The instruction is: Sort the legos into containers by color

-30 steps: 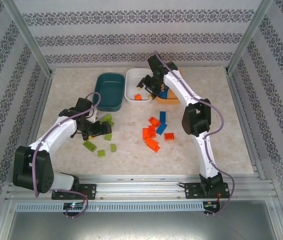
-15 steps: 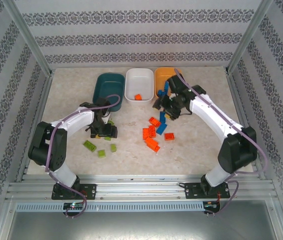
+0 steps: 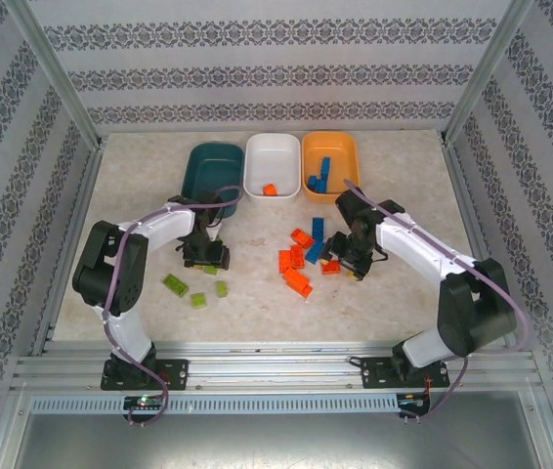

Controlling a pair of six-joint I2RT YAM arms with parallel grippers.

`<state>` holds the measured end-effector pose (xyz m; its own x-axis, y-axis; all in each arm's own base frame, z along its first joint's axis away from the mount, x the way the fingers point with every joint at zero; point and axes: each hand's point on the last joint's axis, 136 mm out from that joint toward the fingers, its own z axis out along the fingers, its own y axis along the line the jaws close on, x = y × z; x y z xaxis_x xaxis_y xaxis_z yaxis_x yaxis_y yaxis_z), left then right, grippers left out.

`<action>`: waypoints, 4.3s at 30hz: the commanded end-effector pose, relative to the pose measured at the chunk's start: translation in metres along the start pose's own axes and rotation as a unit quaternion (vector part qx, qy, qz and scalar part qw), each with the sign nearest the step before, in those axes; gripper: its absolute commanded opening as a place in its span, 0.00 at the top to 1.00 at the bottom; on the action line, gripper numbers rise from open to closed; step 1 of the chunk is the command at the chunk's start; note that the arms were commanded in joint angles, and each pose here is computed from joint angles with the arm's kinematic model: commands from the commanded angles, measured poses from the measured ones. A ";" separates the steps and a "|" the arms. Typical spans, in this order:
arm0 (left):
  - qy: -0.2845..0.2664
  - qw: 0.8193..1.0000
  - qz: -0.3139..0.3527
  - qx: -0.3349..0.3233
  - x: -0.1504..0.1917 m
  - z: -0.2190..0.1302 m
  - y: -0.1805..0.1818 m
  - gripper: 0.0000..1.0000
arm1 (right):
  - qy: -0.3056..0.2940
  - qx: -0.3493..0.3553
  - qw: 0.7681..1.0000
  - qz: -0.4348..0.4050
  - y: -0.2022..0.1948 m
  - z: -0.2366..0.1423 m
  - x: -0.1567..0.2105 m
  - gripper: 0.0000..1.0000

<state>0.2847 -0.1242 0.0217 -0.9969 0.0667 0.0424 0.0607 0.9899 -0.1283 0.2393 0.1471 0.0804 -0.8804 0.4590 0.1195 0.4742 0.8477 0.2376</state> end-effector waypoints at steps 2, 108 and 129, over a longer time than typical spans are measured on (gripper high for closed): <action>0.005 1.000 0.018 -0.003 0.002 0.001 -0.003 0.45 | 0.015 0.033 0.997 0.071 -0.012 0.012 0.000 0.31; -0.185 0.908 -0.156 0.342 -0.054 -0.134 -0.049 0.02 | -0.139 -0.216 0.961 0.100 0.086 -0.060 -0.071 0.67; -0.179 0.925 -0.142 0.303 -0.043 -0.134 -0.039 0.00 | -0.061 -0.290 0.955 -0.010 0.249 -0.063 -0.115 0.66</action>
<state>0.3292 -0.1557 0.1404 -0.9360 -0.3352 -0.1076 -0.1699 0.6978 -0.6959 0.4572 0.2704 0.1875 -0.8317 0.5549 -0.0188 0.3670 0.5749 0.7313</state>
